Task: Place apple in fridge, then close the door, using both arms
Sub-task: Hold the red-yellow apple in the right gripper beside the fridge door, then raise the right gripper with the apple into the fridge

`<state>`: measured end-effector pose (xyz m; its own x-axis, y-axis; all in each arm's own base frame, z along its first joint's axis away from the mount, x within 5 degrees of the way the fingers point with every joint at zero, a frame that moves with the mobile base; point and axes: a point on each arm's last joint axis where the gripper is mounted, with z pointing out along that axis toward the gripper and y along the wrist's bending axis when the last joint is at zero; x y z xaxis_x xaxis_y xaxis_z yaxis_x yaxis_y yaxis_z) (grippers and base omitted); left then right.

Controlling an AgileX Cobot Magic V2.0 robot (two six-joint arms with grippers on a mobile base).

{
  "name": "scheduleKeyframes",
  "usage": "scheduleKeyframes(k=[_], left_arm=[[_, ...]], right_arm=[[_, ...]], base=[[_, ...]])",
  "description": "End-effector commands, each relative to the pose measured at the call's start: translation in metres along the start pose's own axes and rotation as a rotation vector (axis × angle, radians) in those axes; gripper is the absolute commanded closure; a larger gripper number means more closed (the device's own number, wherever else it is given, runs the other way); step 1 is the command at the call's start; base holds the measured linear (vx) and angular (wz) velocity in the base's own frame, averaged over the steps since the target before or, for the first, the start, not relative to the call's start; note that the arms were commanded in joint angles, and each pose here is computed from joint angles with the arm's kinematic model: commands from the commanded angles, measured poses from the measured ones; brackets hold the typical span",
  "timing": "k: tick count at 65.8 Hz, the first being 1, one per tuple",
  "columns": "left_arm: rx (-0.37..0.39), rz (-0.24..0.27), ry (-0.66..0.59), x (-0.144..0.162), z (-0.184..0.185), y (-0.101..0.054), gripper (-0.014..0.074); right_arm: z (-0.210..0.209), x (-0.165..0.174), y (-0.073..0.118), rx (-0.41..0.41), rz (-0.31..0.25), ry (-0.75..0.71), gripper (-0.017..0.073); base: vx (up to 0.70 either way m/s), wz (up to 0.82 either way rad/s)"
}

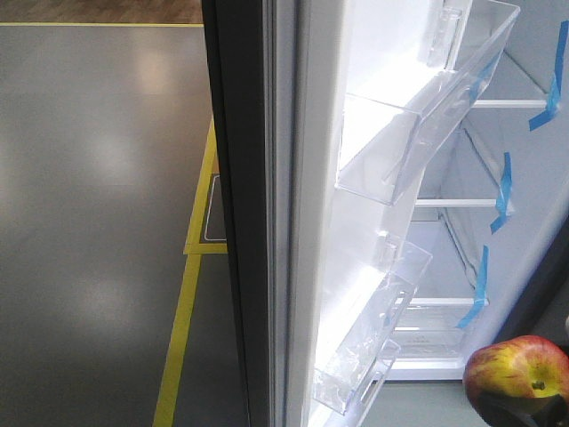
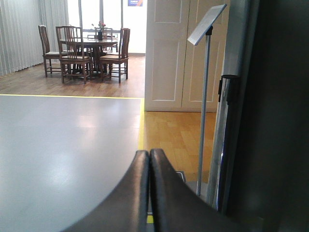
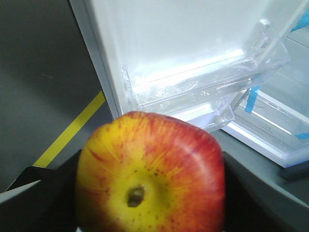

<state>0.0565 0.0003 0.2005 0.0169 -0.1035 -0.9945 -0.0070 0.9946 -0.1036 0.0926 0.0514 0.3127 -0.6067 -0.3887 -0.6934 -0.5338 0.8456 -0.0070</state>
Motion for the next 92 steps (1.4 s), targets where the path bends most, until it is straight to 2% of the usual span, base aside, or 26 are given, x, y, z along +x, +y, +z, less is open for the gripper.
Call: scheduleKeyframes(k=[1, 87, 92], left_arm=[[0.002, -0.012, -0.06, 0.0025, -0.0002, 0.0007, 0.0599], [0.002, -0.012, -0.06, 0.0025, -0.0002, 0.0007, 0.0599], [0.002, -0.012, -0.06, 0.0025, -0.0002, 0.0007, 0.0599]], right_arm=[[-0.0064, -0.0117, -0.0011, 0.013, -0.001, -0.092, 0.0202], [-0.0064, -0.0112, -0.0006, 0.006, 0.009, -0.086, 0.0202], [-0.0089, -0.0162, -0.0011, 0.013, 0.008, -0.128, 0.0202]], base=[[0.02, -0.03], [0.01, -0.02], [0.0, 0.0]])
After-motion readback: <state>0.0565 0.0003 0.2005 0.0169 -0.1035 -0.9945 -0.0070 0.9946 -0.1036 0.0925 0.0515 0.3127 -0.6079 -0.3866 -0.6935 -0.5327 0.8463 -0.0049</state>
